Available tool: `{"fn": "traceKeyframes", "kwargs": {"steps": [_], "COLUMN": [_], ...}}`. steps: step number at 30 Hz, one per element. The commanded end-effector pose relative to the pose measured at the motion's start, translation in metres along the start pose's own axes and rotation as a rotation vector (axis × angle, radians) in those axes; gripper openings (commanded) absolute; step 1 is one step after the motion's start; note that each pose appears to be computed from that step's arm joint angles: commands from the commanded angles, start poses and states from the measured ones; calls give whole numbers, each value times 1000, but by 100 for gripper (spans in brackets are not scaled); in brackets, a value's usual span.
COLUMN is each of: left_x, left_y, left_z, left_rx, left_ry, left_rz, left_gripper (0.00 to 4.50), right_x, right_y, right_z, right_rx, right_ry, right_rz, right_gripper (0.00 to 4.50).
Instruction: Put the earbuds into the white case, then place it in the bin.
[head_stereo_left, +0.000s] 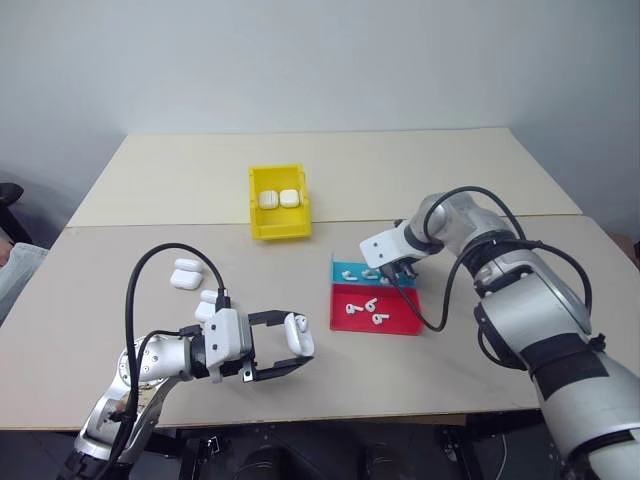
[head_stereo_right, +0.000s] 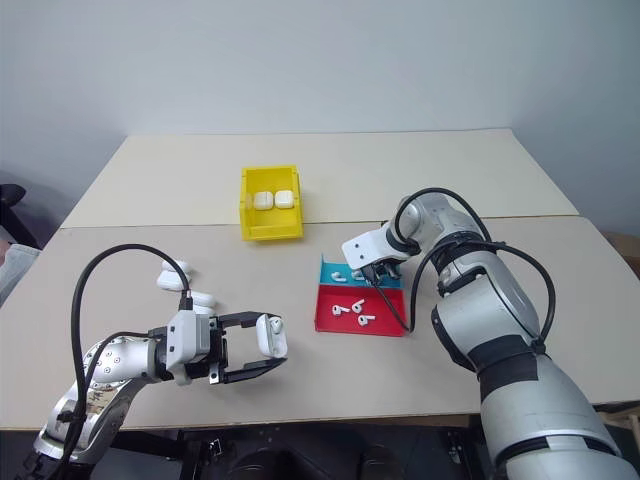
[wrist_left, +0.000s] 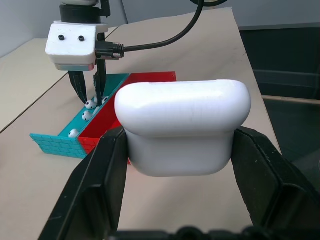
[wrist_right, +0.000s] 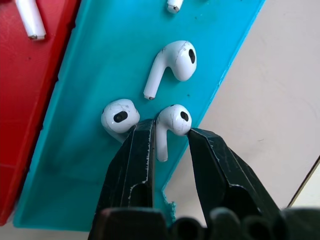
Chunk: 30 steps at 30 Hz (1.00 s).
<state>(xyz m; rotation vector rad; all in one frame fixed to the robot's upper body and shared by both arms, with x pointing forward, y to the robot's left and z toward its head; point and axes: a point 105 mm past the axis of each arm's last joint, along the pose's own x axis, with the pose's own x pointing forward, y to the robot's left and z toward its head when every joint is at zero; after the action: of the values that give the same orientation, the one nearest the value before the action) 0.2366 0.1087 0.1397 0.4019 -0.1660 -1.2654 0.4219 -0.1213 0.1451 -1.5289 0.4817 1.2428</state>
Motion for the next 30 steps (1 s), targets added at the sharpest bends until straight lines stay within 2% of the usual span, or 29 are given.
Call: {"fn": "traceKeyframes", "kwargs": {"steps": [1,24,30], "left_x": [2,1,1], "left_y": [3,3,3], "left_z": [9,8,8], "left_rx": [45,42,43], "left_ry": [-35,-38,-36], "left_rz": [-3,-4,-10], "left_gripper": [279,279,279], "right_x": [-6,-20,-15], "right_y": [-3,-15,-11], "right_z": [-1,6,6], "right_rx": [18,18,1], "right_ry": [-20,-62,-52], "right_rz": [-20,-68,-51], "right_gripper": [142,142,142]}}
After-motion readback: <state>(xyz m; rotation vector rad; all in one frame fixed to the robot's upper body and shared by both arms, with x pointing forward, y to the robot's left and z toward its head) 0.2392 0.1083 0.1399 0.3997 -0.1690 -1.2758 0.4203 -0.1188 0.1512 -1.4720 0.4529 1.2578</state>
